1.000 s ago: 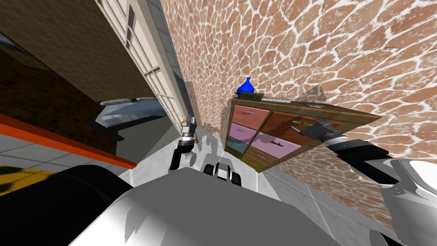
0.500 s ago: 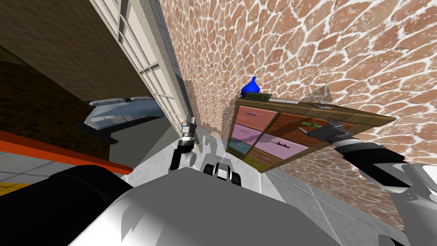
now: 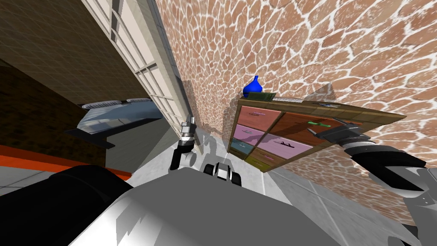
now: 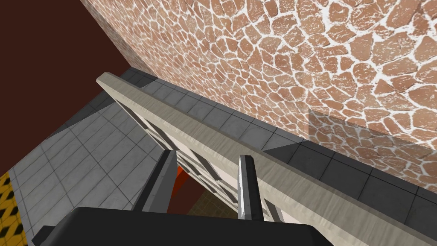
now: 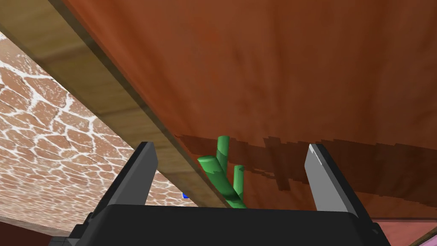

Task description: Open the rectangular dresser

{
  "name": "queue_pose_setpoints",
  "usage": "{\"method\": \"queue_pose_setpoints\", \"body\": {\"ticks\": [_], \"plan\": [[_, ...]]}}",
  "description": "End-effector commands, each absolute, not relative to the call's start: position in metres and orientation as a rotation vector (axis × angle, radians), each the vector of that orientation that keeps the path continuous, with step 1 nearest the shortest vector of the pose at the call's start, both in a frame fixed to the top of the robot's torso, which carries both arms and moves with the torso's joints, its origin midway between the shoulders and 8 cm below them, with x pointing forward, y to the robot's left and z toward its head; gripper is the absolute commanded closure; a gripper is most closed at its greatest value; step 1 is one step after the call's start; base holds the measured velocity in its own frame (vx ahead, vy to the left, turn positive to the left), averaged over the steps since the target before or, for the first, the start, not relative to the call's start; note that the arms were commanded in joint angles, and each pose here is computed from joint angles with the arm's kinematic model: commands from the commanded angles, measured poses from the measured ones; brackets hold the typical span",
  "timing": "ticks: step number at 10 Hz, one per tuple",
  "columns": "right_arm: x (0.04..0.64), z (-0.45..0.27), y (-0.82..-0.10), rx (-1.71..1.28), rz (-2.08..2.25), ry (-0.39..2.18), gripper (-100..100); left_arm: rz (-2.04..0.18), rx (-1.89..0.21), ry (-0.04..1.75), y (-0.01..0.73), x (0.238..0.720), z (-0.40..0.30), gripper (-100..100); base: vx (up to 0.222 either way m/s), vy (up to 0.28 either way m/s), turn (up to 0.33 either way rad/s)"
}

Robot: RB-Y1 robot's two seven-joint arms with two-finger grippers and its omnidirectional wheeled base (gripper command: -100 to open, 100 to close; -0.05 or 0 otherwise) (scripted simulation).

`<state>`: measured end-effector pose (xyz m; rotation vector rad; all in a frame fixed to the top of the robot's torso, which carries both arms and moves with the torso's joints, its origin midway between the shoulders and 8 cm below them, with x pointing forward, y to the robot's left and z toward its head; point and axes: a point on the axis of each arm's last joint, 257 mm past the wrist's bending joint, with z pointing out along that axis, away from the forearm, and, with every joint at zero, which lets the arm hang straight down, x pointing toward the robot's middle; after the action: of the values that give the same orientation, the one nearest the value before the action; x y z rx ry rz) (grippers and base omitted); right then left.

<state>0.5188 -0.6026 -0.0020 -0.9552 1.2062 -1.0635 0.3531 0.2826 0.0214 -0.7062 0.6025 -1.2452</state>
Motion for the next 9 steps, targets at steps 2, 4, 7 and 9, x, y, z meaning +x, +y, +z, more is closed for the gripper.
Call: {"method": "queue_pose_setpoints", "body": {"ticks": [2, 4, 7, 9], "plan": [[0.512, -0.001, -0.633, -0.880, -1.104, 1.270, -100, -1.245, -0.706, 0.603, 0.283, 0.353, 0.021, 0, 0.012, 0.099, -0.044], [0.509, -0.001, -0.647, -0.846, -1.123, 1.297, -100, -1.245, -0.706, 0.603, 0.283, 0.353, 0.021, 0, 0.012, 0.081, -0.043], [0.508, 0.003, -0.648, -0.857, -1.123, 1.291, -100, -1.245, -0.706, 0.603, 0.283, 0.353, 0.021, 0, 0.042, 0.007, 0.022], [0.508, 0.008, -0.646, -0.860, -1.117, 1.283, 100, -1.245, -0.706, 0.603, 0.283, 0.353, 0.021, 0, -0.053, 0.023, -0.026]]}}
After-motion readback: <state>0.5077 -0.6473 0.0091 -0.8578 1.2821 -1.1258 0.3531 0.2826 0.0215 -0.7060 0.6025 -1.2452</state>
